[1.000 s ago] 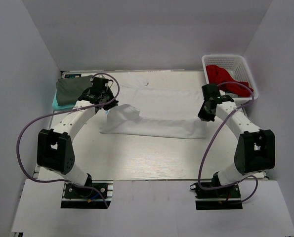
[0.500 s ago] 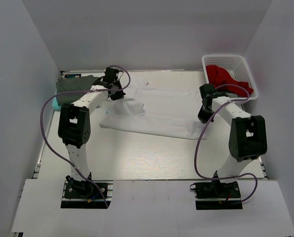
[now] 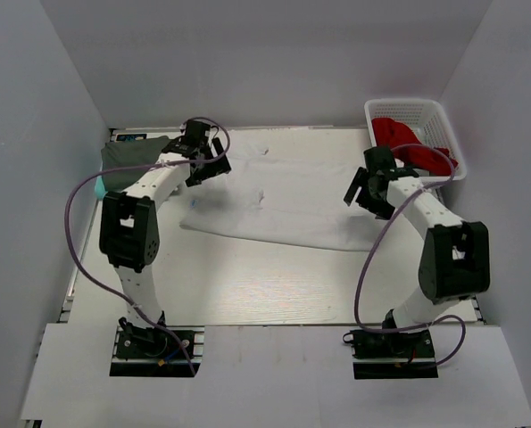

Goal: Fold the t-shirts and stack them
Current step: Fold the flattened tshirt in 1/3 of the way

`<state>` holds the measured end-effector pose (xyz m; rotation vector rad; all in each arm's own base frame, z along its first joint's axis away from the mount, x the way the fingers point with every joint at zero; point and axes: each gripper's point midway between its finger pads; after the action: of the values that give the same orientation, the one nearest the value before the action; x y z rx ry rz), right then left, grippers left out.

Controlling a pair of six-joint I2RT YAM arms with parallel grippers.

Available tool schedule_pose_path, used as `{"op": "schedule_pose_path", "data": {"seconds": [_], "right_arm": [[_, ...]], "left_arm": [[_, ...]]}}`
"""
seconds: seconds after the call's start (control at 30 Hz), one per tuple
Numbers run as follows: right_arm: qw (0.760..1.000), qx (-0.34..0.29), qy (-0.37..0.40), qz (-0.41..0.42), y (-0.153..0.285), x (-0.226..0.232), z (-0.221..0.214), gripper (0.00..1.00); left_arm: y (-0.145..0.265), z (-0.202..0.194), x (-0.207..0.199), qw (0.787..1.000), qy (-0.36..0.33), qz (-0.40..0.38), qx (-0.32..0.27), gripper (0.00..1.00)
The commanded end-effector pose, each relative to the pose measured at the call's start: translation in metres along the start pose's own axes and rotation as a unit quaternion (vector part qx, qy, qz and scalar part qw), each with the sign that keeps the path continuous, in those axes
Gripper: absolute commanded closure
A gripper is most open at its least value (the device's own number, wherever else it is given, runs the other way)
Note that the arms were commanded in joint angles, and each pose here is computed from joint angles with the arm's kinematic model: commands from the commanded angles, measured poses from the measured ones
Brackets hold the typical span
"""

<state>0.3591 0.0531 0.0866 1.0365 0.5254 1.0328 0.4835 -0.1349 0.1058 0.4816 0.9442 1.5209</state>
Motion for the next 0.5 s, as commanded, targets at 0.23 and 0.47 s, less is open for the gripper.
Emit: {"op": "schedule_pose_path", "data": {"seconds": [0.23, 0.47], "right_arm": [[0.989, 0.024, 0.037, 0.141, -0.009, 0.035, -0.048, 0.1], [0.992, 0.07, 0.035, 0.097, -0.036, 0.007, -0.087, 0.1]], "left_arm": [[0.013, -0.091, 0.031, 0.997, 0.044, -0.009, 0.059, 0.0], [0.008, -0.159, 0.072, 0.988, 0.064, 0.056, 0.131, 0.0]]}}
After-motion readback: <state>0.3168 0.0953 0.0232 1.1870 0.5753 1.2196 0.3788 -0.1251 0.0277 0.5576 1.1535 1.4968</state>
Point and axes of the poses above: each gripper's point midway between its finger pads, its own y axis back along the fingers, its own x axis along the line the jaws close on, z = x × y, and after that the axes turned 3 degrees about -y, right-handed
